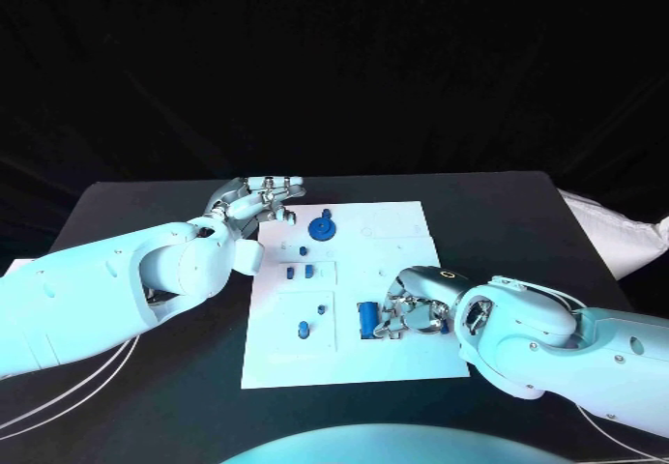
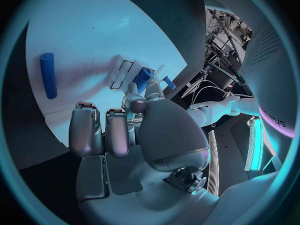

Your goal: Assemble the parts on the task board

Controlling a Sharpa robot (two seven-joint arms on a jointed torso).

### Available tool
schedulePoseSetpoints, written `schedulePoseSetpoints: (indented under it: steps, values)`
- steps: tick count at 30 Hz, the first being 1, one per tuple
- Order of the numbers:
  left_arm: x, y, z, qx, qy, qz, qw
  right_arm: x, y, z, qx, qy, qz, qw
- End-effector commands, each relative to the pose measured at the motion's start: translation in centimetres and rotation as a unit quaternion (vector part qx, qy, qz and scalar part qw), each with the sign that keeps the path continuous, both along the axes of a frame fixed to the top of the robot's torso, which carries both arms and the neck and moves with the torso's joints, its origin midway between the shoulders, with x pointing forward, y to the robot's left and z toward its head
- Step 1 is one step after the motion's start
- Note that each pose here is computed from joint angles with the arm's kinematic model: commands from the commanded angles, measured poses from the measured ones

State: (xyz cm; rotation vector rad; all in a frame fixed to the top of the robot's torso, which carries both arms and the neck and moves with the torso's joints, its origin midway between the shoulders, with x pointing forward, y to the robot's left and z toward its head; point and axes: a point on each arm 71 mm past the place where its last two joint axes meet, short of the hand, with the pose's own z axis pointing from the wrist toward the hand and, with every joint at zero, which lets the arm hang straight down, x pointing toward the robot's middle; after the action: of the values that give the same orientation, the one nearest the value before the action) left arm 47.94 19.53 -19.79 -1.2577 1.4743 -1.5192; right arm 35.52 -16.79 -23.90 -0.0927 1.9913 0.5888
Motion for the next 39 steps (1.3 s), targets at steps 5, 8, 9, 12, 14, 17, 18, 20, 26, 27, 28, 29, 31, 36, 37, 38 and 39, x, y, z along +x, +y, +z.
schedulePoseSetpoints:
  steps: [5,8,9,12,14,17,18,20,26,27,28,29,31,36,37,38,39]
  values:
    - [-0.07,-0.2,0.06,-0.005,-0.001,-0.010,1.000,0.0,0.1,-0.3,-0.016,0.007,0.007,1.000]
    - [-0.08,-0.1,0.05,-0.005,-0.001,-0.009,1.000,0.2,-0.1,-0.4,-0.019,0.005,0.000,1.000]
    - [-0.08,-0.1,0.05,-0.005,-0.001,-0.009,1.000,0.2,-0.2,-0.4,-0.020,0.005,-0.002,1.000]
    - [-0.09,-0.1,0.05,-0.005,-0.001,-0.009,1.000,0.3,-0.3,-0.4,-0.022,0.004,-0.006,1.000]
    - [-0.09,-0.1,0.05,-0.005,-0.001,-0.009,1.000,0.3,-0.4,-0.4,-0.022,0.004,-0.007,1.000]
    - [-0.08,-0.1,0.04,-0.004,-0.001,-0.009,1.000,0.2,-0.5,-0.4,-0.019,0.004,-0.007,1.000]
    - [-0.08,0.0,0.04,-0.004,0.000,-0.009,1.000,0.2,-0.5,-0.3,-0.017,0.003,-0.005,1.000]
    - [-0.08,0.0,0.03,-0.004,0.000,-0.009,1.000,0.0,-0.6,-0.2,-0.011,0.004,-0.005,1.000]
    - [-0.10,0.0,0.01,-0.004,0.001,-0.009,1.000,-0.3,-1.6,0.2,0.006,0.004,-0.014,1.000]
    - [-0.10,0.0,0.00,-0.004,0.001,-0.009,1.000,-0.3,-1.8,0.3,0.007,0.003,-0.018,1.000]
    - [-0.10,0.1,0.00,-0.004,0.001,-0.009,1.000,-0.3,-2.2,0.4,0.008,0.001,-0.023,1.000]
    - [-0.10,0.1,0.00,-0.003,0.001,-0.009,1.000,-0.3,-2.8,0.6,0.009,-0.002,-0.030,1.000]
    - [-0.10,0.1,-0.01,-0.003,0.001,-0.008,1.000,-0.3,-3.8,0.9,0.007,-0.009,-0.043,0.999]
    - [-0.16,0.2,0.01,-0.003,0.001,-0.008,1.000,-0.3,-5.9,1.4,-0.006,-0.025,-0.070,0.997]
    - [-0.17,0.2,0.01,-0.003,0.001,-0.008,1.000,-0.3,-6.3,1.5,-0.010,-0.027,-0.075,0.997]
    - [-0.17,0.2,0.02,-0.003,0.001,-0.008,1.000,-0.3,-6.7,1.5,-0.013,-0.028,-0.079,0.996]
    - [-0.18,0.3,0.02,-0.003,0.001,-0.008,1.000,-0.3,-7.0,1.6,-0.017,-0.030,-0.084,0.996]
